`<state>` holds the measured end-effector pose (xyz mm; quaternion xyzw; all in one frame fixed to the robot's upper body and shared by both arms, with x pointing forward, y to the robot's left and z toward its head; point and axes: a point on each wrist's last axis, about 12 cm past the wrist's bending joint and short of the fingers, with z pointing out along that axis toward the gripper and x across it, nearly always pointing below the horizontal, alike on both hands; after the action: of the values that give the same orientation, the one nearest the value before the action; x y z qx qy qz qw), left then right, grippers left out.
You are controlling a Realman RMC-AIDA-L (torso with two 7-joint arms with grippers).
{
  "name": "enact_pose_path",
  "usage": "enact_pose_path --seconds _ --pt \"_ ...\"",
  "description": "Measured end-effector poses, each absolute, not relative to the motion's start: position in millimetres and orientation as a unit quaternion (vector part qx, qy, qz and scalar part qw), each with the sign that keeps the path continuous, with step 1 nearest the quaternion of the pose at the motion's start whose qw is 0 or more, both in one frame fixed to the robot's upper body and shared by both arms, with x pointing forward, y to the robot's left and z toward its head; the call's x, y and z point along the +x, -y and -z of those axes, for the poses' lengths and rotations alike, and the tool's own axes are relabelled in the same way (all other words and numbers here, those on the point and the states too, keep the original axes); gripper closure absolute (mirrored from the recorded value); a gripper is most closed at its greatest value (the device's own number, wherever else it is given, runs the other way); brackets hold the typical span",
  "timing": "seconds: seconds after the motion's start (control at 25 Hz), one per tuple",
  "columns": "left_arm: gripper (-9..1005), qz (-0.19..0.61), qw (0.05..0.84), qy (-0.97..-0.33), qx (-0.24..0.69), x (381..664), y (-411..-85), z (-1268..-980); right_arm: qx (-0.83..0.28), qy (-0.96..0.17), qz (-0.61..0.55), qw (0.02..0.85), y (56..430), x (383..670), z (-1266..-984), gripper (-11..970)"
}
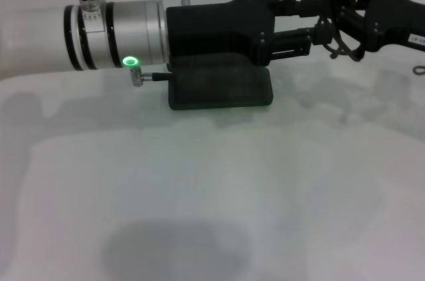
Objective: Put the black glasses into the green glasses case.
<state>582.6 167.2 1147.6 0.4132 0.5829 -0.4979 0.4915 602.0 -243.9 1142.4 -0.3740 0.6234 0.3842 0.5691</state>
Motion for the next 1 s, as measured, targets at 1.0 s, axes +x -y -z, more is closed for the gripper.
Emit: enact_pose_path --seconds 1.0 --pt "461 0.447 0.529 -0.628 0.354 592 -206 -1139 -0.301 -0.601 -0.390 0.629 275 591 -1148 847"
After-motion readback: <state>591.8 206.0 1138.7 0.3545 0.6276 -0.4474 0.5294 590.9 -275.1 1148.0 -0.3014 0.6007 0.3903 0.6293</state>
